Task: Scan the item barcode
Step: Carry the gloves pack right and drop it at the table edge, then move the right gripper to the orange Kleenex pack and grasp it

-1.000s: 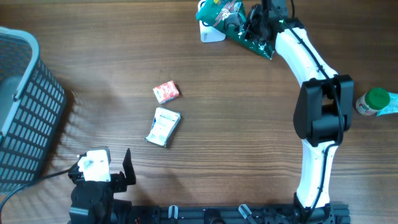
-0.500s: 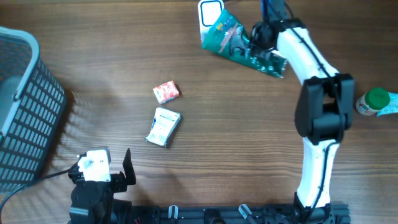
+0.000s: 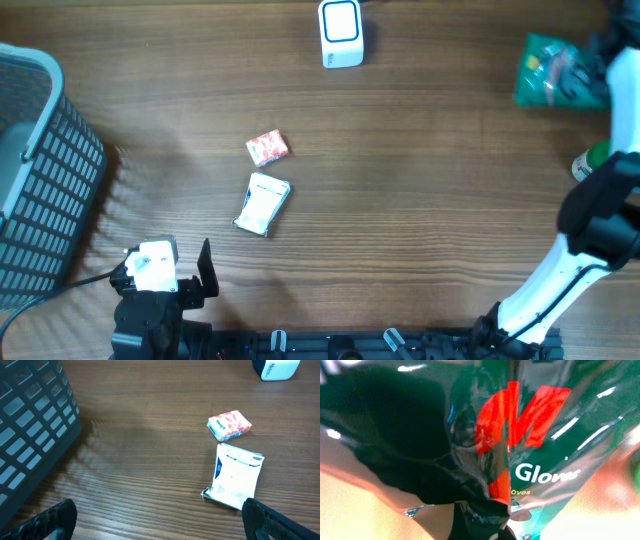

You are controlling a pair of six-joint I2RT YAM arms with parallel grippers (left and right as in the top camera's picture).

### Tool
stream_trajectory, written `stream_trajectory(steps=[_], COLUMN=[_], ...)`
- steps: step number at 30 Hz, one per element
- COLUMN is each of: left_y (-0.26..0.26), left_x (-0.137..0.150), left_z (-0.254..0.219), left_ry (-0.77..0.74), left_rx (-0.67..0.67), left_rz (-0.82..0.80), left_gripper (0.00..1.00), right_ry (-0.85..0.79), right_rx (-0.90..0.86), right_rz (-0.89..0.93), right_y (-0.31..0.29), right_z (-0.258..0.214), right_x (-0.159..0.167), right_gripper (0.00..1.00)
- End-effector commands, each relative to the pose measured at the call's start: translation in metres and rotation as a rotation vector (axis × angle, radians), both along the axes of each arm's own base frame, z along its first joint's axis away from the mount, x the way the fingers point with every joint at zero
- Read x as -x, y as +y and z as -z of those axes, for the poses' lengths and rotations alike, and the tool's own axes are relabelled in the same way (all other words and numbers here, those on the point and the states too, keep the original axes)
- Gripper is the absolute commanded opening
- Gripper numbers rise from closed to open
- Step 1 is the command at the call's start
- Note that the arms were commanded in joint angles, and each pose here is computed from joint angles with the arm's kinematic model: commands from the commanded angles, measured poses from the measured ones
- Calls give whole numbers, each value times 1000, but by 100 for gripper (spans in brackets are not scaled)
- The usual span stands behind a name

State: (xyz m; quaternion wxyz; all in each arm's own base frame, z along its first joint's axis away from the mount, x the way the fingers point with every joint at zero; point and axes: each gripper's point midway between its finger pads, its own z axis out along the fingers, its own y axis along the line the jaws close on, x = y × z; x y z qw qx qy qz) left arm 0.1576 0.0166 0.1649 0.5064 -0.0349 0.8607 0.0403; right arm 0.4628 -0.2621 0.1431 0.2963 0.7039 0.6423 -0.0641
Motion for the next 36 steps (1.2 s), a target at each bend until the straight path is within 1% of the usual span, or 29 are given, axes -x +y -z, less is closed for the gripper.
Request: stream_trajectory(steps=[1, 2, 3, 4, 6, 9, 10, 11, 12, 14, 15, 16, 17, 18, 19, 21, 24, 26, 28, 29, 30, 31, 32, 34, 36], left_y=[-2, -2, -2, -2, -2, -2, -2, -2, -2, -2, -2, -2, -2, -2, -2, -2, -2, -2, -2, -2, -2, -2, -2, -2, -2], left_x=[0, 0, 0, 0, 0, 0, 0, 0, 0, 0, 0, 0, 0, 0, 0, 0, 0, 0, 0, 0, 0, 0, 0, 0, 0], left_z=[-1, -1, -1, -1, -1, -1, -1, -1, -1, -1, -1, -1, -1, -1, -1, -1, -1, -1, -1, -1, -1, -1, -1, -1, -1], left_ry=[-6, -6, -6, -6, -6, -6, -6, -6, -6, -6, -6, -6, -6, -6, -6, -6, -6, -6, -6, -6, -6, -6, -6, -6, -6], left_rx=[10, 10, 10, 10, 10, 10, 10, 10, 10, 10, 10, 10, 10, 10, 10, 10, 10, 10, 10, 10, 10, 10, 10, 10, 10], left_rz=[9, 9, 9, 9, 9, 9, 9, 9, 9, 9, 9, 9, 9, 9, 9, 9, 9, 9, 9, 9, 9, 9, 9, 9, 9], left_gripper=[100, 100, 100, 100, 100, 100, 100, 100, 100, 100, 100, 100, 100, 100, 100, 100, 100, 100, 100, 100, 100, 100, 100, 100, 100], right_ry=[160, 158, 146, 109, 12, -151, -221, -318, -381, -500, -520, -513, -455, -409, -338, -233, -46, 23, 44, 53, 65, 89, 95, 77, 51], right_rx=[-30, -51, -58, -64, -51, -5, -10, -51, -87, -194, -244, -307, -373, -407, -435, -427, -344, -312, -280, -255, -189, -111, -59, -17, -28], right_rz=[26, 1, -35, -98, -241, -416, -509, -669, -796, -1117, -1215, -1308, -1369, -1417, -1501, -1619, -1783, -1895, -2013, -2045, -2067, -2074, -2078, -2106, -2136], right_y=[-47, -54, -59, -64, -68, -54, -35, 2, 32, 113, 144, 179, 215, 241, 280, 333, 414, 467, 520, 536, 549, 558, 564, 583, 602], right_z=[45, 49, 48, 39, 7, -67, -94, -121, -137, -162, -163, -160, -148, -138, -124, -103, -61, -36, -10, 2, 14, 29, 37, 53, 73], right_x=[41, 44, 43, 37, 18, -6, -15, -25, -30, -32, -30, -27, -22, -18, -11, -2, 16, 35, 54, 59, 60, 59, 58, 58, 56], right_gripper=[5, 24, 56, 100, 100, 100, 100, 100, 100, 99, 100, 100, 100, 100, 100, 100, 100, 99, 99, 97, 96, 92, 91, 88, 88])
